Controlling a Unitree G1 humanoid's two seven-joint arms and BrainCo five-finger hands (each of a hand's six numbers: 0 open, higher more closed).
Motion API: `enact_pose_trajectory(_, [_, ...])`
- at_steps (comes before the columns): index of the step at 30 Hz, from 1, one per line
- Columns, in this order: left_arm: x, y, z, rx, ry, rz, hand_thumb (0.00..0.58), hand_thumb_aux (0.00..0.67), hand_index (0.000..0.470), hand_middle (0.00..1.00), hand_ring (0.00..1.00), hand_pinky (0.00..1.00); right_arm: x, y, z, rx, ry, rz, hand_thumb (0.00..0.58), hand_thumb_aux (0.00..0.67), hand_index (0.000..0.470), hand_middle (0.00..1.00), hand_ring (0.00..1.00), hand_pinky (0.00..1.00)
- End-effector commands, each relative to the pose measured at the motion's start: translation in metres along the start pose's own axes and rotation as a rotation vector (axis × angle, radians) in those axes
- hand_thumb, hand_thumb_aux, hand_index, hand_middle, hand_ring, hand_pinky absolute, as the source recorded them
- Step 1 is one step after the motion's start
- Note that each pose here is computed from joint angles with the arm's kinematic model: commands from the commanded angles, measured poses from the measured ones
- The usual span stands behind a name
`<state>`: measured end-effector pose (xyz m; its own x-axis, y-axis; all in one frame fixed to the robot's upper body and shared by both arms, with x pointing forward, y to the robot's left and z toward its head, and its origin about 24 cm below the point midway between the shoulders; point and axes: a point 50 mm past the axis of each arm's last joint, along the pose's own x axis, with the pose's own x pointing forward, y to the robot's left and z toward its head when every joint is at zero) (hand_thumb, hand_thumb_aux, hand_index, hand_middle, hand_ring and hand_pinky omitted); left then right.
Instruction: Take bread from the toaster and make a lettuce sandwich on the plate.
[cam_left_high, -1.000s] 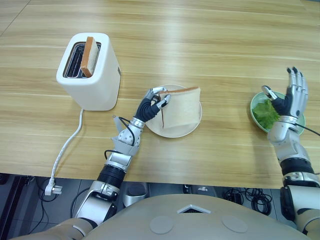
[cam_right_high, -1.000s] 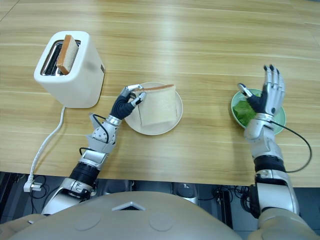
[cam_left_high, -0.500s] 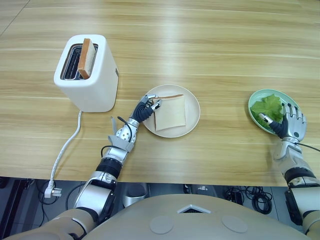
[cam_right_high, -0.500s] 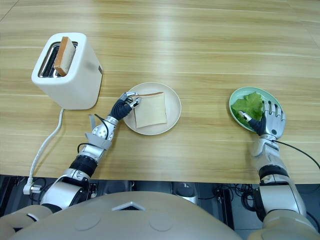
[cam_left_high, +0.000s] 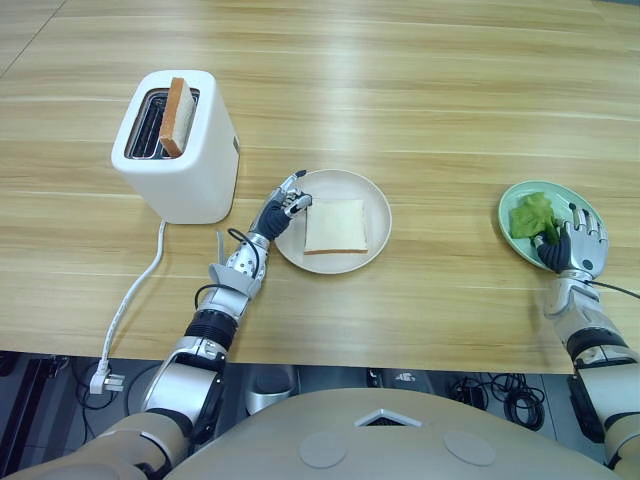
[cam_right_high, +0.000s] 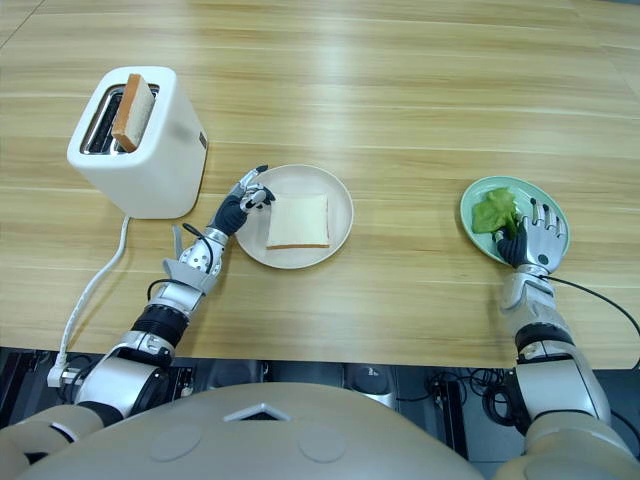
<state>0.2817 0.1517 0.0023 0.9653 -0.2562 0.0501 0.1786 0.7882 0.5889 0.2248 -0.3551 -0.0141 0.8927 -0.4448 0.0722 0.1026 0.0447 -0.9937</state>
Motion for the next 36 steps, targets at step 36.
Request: enact_pose_trajectory(36, [-0.046,0.104,0.059,0.472,-0.278,0.776,0.0,0.0,0.0,0.0,0.0,0.0,-0.054,0.001,0.254,0.228,-1.079,0.12,0.58,0.67,0.46,0.0,0.0,0.0])
